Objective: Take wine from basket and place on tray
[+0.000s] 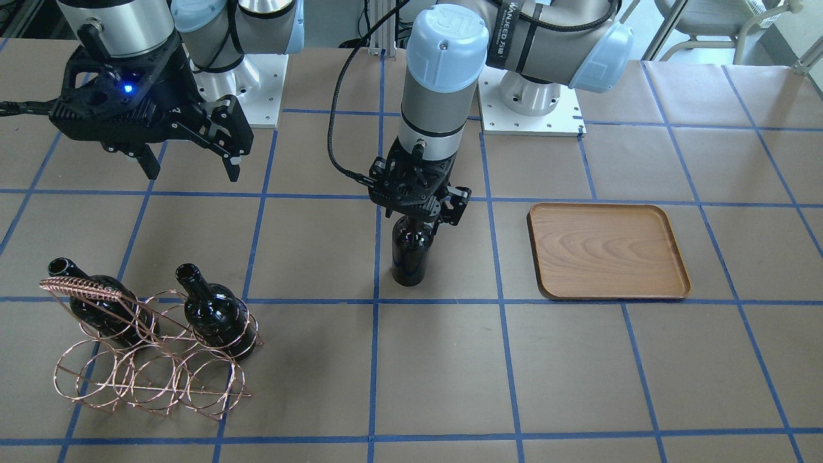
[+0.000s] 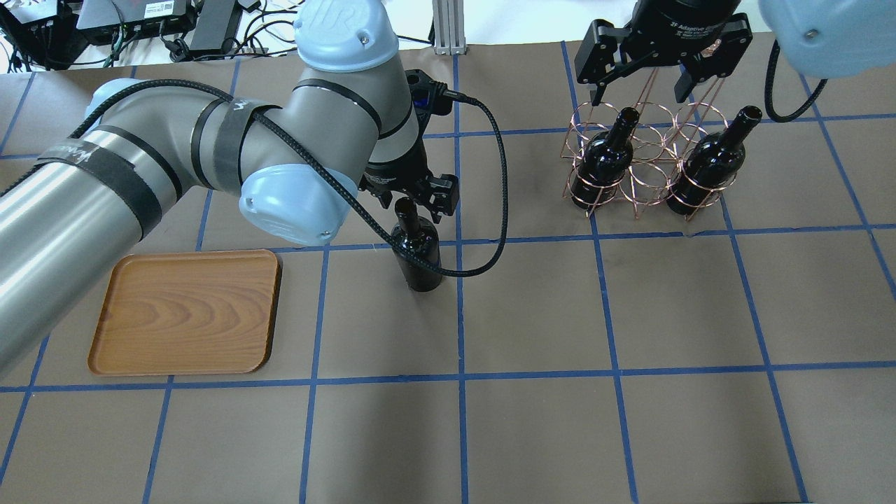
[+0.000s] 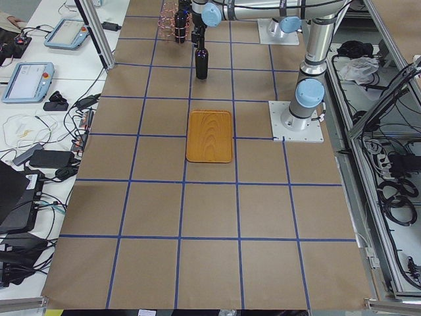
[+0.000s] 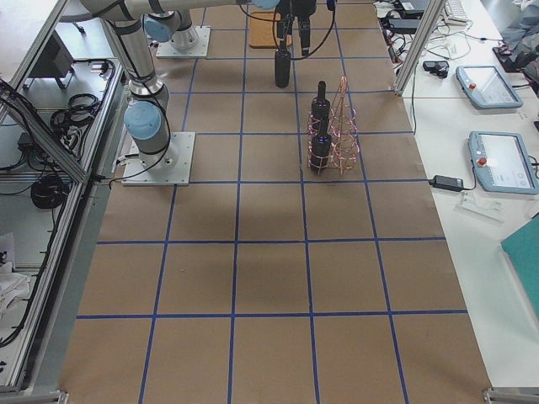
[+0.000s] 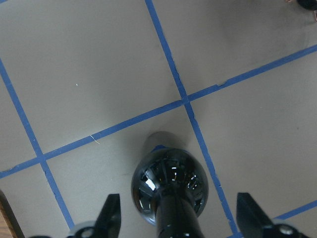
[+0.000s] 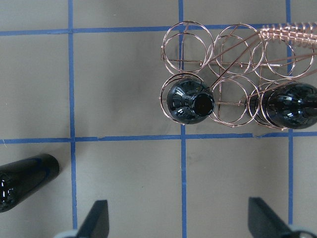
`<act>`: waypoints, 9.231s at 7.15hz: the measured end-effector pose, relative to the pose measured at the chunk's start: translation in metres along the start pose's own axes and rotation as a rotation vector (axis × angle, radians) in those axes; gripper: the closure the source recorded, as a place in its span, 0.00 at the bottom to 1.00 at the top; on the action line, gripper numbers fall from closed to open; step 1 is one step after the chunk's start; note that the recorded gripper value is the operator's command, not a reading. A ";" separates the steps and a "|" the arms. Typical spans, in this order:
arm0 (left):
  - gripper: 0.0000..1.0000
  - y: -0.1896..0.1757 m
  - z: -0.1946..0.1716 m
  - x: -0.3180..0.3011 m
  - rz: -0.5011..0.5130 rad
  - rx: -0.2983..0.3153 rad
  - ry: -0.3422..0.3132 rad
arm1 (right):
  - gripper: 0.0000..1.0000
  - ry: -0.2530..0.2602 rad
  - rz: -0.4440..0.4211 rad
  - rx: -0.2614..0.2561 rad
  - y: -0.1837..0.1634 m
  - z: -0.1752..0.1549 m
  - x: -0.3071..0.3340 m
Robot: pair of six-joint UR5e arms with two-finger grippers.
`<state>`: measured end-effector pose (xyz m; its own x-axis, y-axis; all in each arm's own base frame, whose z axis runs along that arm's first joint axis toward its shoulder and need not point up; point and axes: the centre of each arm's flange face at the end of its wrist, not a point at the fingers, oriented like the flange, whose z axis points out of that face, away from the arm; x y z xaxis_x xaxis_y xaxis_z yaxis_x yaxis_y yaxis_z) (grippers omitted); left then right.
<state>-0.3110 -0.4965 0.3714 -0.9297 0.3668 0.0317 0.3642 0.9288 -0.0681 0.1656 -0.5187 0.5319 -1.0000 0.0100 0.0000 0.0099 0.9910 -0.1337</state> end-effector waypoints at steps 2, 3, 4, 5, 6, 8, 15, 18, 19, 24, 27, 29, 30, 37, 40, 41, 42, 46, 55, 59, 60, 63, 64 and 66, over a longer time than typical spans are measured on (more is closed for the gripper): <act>0.32 -0.002 0.007 0.000 0.003 -0.007 -0.001 | 0.00 0.002 0.001 0.000 0.000 0.000 0.000; 0.32 -0.002 0.008 -0.001 0.003 -0.013 -0.002 | 0.00 0.003 0.001 0.001 0.000 0.000 0.000; 0.32 -0.001 0.008 -0.001 0.003 -0.017 -0.003 | 0.00 0.005 0.001 0.001 0.000 -0.001 0.001; 0.32 -0.001 0.007 -0.001 0.003 -0.019 -0.003 | 0.00 0.004 0.001 0.001 0.001 -0.001 0.000; 0.32 -0.001 0.007 -0.001 0.002 -0.021 -0.003 | 0.00 0.004 0.001 0.000 0.001 -0.001 0.000; 0.44 -0.001 0.007 -0.001 0.002 -0.026 -0.003 | 0.00 0.006 0.001 -0.008 0.005 0.003 0.001; 0.38 0.000 0.008 -0.001 0.032 -0.037 0.000 | 0.00 0.006 -0.002 0.003 0.004 0.004 0.001; 0.30 0.003 0.012 -0.001 0.034 -0.066 0.001 | 0.00 0.004 -0.003 0.004 0.004 0.004 0.001; 0.32 0.004 0.011 -0.001 0.034 -0.072 0.001 | 0.00 0.006 -0.004 0.003 0.004 0.005 0.001; 1.00 0.006 0.008 -0.001 0.034 -0.081 0.003 | 0.00 0.000 -0.003 0.000 0.005 0.006 0.000; 1.00 0.004 -0.009 -0.008 0.029 -0.062 -0.020 | 0.00 0.000 -0.003 -0.001 0.005 0.006 0.000; 1.00 -0.005 -0.049 -0.060 0.018 -0.070 -0.070 | 0.00 -0.001 -0.003 0.000 0.005 0.006 0.000; 1.00 -0.006 -0.066 -0.103 0.000 -0.077 -0.079 | 0.00 -0.001 -0.003 0.001 0.005 0.006 0.000; 1.00 0.111 -0.050 -0.370 -0.047 -0.175 -0.015 | 0.00 -0.001 -0.002 0.000 0.006 0.006 0.000; 1.00 0.128 -0.041 -0.377 -0.076 -0.192 0.003 | 0.00 -0.002 -0.001 0.000 0.006 0.006 0.000; 0.94 0.128 -0.039 -0.378 -0.077 -0.197 0.006 | 0.00 -0.002 -0.001 0.000 0.006 0.006 0.000; 0.94 0.128 -0.037 -0.378 -0.079 -0.201 0.008 | 0.00 -0.001 -0.001 0.000 0.006 0.006 0.000; 0.86 0.129 -0.033 -0.382 -0.076 -0.227 -0.005 | 0.00 -0.001 -0.002 0.000 0.006 0.006 0.000; 0.00 0.124 -0.070 -0.343 -0.292 -0.234 -0.051 | 0.00 -0.001 -0.002 -0.001 0.006 0.006 0.000; 0.00 0.085 -0.147 -0.250 -0.333 -0.093 -0.134 | 0.00 -0.001 -0.003 0.002 0.005 0.005 0.000; 0.00 0.079 -0.152 -0.219 -0.300 -0.072 -0.129 | 0.00 -0.001 -0.003 0.005 0.005 0.005 0.000; 0.00 0.073 -0.161 -0.165 -0.272 -0.017 -0.045 | 0.00 -0.001 -0.002 0.005 0.005 0.005 0.000; 0.00 0.074 -0.164 -0.161 -0.268 -0.011 -0.039 | 0.00 -0.001 -0.002 0.005 0.005 0.005 0.000; 0.00 0.078 -0.164 -0.162 -0.265 -0.021 -0.073 | 0.00 -0.001 -0.003 0.006 0.005 0.005 0.000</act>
<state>-0.1231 -0.4752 0.5242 -0.9940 0.1066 -0.0259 0.1077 0.9931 -0.0458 0.1654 -0.5144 0.5262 -1.0000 0.0073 -0.0006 0.0073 0.9902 -0.1398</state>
